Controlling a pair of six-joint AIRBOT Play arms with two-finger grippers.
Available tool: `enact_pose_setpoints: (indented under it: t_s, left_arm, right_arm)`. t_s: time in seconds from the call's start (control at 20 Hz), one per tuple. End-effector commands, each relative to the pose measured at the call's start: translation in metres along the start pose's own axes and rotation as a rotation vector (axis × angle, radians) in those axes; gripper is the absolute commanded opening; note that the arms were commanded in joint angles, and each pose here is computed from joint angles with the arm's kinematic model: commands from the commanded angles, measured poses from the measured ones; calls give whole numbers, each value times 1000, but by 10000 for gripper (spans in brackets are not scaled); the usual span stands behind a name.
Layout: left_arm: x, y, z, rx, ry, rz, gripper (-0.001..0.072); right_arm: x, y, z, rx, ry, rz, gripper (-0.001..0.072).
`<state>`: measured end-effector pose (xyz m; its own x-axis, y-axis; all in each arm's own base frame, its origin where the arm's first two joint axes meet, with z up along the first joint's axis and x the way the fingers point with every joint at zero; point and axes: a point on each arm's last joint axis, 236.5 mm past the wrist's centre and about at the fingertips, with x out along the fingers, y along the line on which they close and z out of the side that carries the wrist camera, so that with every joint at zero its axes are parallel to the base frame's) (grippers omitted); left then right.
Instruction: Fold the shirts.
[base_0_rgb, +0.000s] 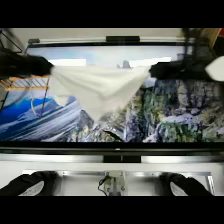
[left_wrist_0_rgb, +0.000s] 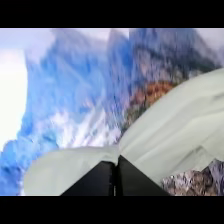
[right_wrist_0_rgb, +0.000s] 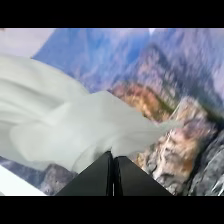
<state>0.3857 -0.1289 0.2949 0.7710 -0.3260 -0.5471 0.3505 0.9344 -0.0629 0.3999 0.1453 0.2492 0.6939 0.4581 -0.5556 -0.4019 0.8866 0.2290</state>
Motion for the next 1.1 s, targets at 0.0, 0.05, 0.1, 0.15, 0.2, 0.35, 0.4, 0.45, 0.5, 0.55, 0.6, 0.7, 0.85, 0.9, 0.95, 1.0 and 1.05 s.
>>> enact_pose_setpoints:
  t_s: [0.0, 0.05, 0.1, 0.15, 0.2, 0.35, 0.4, 0.45, 0.5, 0.55, 0.6, 0.7, 0.85, 0.9, 0.95, 1.0, 1.05]
  left_arm:
    - [-141, 22, 48, 59, -271, 171, 29]
    - [-164, 27, 44, 33, -291, 202, 29]
    - [-178, 27, 36, 6, -289, 207, 29]
    - [-185, 25, 28, -8, -279, 199, 30]
    - [-186, 18, 23, -12, -270, 170, 30]
    - [-164, 2, 7, -25, -210, 90, 30]
    - [-147, 0, -4, -29, -162, 76, 30]
    - [-126, 2, -21, -29, -97, 75, 30]
    - [-104, 5, -40, -31, -33, 77, 30]
    - [-80, 8, -60, -39, 24, 77, 30]
    - [-54, 10, -82, -48, 71, 73, 30]
    - [-5, 5, -119, -95, 117, 29, 30]
    - [57, -16, -162, -263, 121, -85, 30]
    - [77, -25, -175, -359, 117, -122, 31]
    - [97, -32, -189, -433, 124, -147, 31]
    - [113, -39, -204, -471, 145, -156, 31]
    - [128, -47, -220, -479, 185, -160, 31]
  right_arm:
    - [-116, 18, 40, -46, -216, -96, 57]
    - [-133, 18, 32, -37, -212, -122, 57]
    - [-143, 15, 22, -28, -189, -149, 57]
    - [-147, 14, 12, -18, -159, -158, 57]
    - [-147, 15, 5, -16, -130, -157, 57]
    - [-140, 6, 7, -19, -122, -182, 57]
    - [-132, -1, 12, -20, -127, -201, 57]
    - [-121, -11, 16, -22, -124, -223, 57]
    - [-106, -20, 18, -20, -108, -239, 57]
    - [-85, -29, 18, -13, -79, -246, 57]
    - [-58, -39, 15, 0, -39, -247, 57]
    - [-2, -61, 0, 38, 54, -252, 58]
    - [93, -96, -42, 141, 202, -261, 58]
    - [120, -104, -61, 189, 248, -261, 58]
    - [147, -108, -83, 258, 304, -247, 58]
    - [168, -106, -104, 316, 360, -215, 58]
    - [186, -99, -125, 374, 417, -174, 57]
